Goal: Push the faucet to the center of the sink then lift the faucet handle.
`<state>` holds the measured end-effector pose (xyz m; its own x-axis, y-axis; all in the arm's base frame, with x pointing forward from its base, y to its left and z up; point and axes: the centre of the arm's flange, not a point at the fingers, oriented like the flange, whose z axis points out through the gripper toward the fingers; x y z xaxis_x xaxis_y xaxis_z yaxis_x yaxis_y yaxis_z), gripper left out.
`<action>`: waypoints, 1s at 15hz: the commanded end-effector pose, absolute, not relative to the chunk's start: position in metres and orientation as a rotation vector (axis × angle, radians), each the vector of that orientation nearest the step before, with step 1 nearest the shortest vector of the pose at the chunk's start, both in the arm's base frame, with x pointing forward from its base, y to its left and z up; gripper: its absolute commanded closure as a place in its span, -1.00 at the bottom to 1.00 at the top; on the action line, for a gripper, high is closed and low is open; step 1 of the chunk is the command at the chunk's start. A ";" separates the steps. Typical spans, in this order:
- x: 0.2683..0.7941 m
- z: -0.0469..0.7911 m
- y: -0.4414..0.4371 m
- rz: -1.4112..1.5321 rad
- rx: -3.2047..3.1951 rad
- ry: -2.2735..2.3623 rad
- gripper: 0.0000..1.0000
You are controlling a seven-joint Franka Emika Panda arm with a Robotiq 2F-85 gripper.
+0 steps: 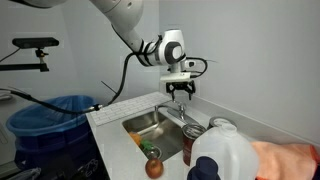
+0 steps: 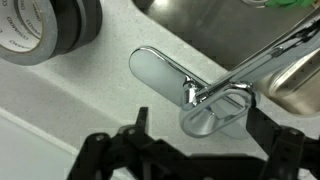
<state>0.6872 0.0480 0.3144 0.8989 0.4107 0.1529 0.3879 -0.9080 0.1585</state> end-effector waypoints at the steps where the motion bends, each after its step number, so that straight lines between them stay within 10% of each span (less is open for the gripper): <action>1: 0.672 0.323 0.050 0.319 2.992 0.671 -1.00; 15: 0.658 0.291 0.045 0.243 3.000 0.672 -1.00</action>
